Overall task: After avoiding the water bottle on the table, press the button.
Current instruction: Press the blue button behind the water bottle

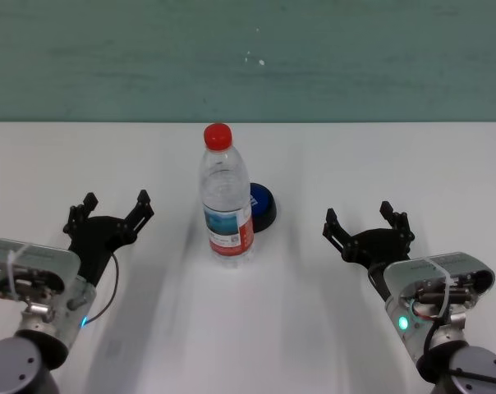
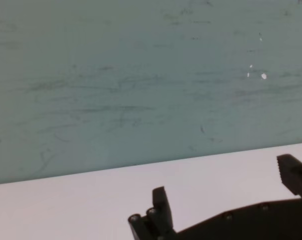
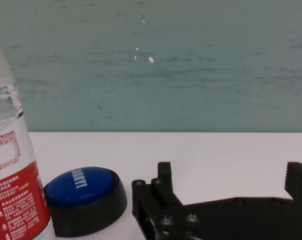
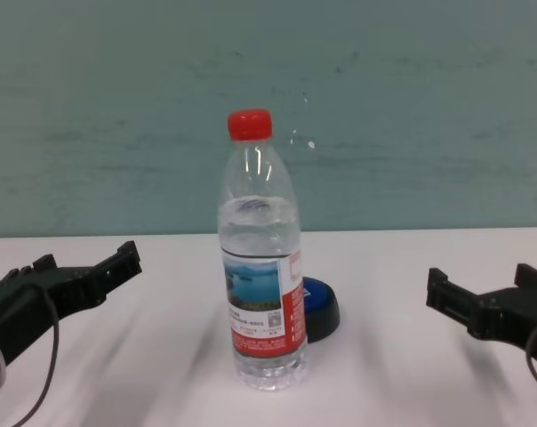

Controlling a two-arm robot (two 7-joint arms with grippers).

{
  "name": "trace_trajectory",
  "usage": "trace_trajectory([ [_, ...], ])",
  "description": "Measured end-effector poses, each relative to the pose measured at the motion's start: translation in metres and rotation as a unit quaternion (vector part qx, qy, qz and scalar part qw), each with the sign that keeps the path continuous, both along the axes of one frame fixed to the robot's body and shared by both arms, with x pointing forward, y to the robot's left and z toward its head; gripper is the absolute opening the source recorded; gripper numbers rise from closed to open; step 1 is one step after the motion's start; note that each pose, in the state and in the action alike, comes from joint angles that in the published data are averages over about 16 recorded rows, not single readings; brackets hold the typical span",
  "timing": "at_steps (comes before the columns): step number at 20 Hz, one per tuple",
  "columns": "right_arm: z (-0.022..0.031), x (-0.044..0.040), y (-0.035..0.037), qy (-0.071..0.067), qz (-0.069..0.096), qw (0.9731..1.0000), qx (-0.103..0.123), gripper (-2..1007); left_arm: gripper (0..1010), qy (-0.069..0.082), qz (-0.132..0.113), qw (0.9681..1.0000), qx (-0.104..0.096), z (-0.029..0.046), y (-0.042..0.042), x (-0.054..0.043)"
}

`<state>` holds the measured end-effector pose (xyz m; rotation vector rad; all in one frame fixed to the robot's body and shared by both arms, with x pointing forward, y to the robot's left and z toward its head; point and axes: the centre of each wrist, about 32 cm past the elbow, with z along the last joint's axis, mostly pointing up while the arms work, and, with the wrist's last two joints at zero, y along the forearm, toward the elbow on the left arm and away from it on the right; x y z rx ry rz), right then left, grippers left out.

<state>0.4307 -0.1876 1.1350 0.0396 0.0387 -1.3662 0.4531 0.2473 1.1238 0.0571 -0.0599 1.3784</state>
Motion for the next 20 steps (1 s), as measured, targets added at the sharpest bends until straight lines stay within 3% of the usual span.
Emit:
trace_trajectory([
  [20, 0.0000, 0.0000, 0.0000, 0.000, 0.000, 1.0000, 0.000, 1004, 1000, -0.001, 0.001, 1.0000, 0.002, 0.0002, -0.0002, -0.0002],
])
